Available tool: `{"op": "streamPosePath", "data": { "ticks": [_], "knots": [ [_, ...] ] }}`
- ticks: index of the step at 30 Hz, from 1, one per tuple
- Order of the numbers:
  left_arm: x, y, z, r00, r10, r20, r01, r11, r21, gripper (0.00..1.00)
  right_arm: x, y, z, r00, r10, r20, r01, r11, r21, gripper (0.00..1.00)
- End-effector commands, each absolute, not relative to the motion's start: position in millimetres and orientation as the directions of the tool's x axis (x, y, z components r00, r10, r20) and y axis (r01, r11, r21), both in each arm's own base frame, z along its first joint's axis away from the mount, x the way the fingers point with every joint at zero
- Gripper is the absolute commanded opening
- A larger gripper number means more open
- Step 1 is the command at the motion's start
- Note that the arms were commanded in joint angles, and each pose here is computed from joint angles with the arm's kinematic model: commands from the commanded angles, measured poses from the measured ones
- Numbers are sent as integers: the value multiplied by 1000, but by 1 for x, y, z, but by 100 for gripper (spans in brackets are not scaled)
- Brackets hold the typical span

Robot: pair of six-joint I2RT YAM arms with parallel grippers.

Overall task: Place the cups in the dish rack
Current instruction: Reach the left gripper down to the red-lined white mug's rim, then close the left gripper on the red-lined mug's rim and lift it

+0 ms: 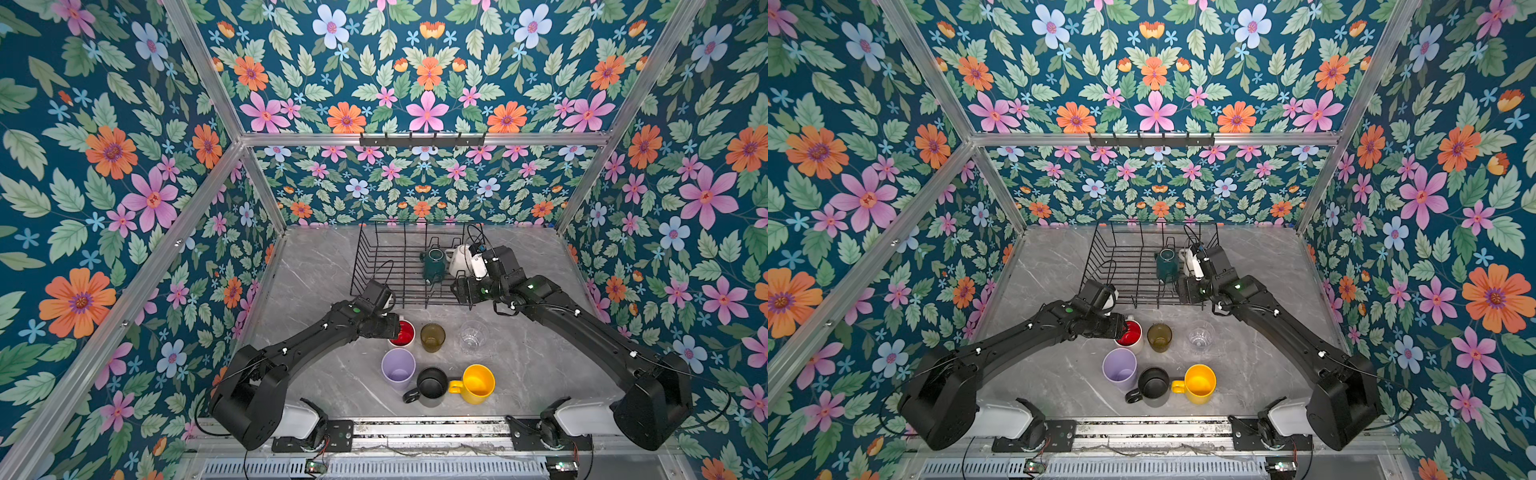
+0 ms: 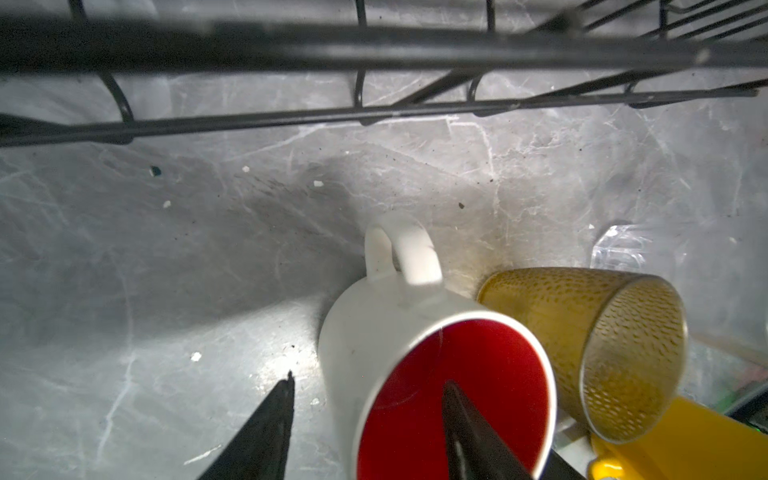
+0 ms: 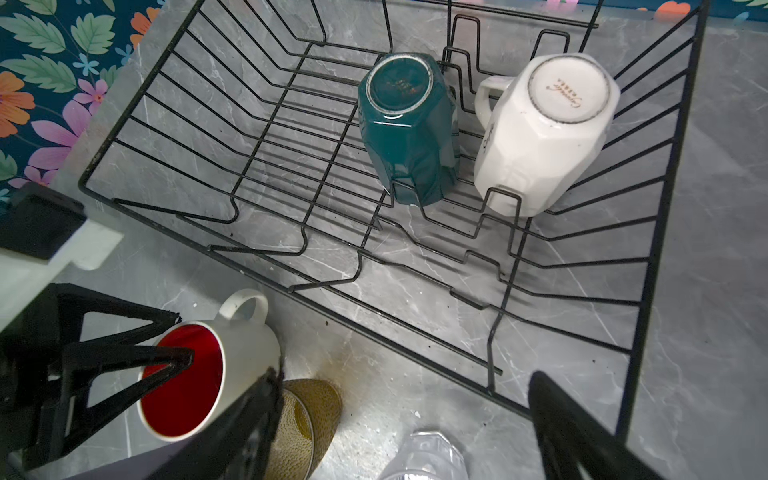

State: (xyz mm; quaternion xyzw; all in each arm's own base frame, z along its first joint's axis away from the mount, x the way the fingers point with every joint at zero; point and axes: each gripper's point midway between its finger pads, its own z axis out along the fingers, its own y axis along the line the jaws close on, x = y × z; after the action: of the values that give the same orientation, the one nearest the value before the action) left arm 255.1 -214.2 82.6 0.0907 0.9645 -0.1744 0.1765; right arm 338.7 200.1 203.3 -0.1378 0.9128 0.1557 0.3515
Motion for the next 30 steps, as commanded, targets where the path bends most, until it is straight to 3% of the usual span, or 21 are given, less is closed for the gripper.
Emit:
{"op": "streamPosePath", "data": {
  "ticks": [1,15,30],
  "knots": [
    [260,-217,82,-918,110,-381,234,927,-294,57,342,201,206,-700,-140,-700,-365,913,182,92],
    [263,-220,63,-933,104,-345,208,937,-281,38,342,200,200,-701,-152,-697,-367,915,169,92],
    [261,-218,66,-934,88,-347,195,938,-287,2,343,200,201,-693,-155,-704,-372,913,166,92]
  ]
}}
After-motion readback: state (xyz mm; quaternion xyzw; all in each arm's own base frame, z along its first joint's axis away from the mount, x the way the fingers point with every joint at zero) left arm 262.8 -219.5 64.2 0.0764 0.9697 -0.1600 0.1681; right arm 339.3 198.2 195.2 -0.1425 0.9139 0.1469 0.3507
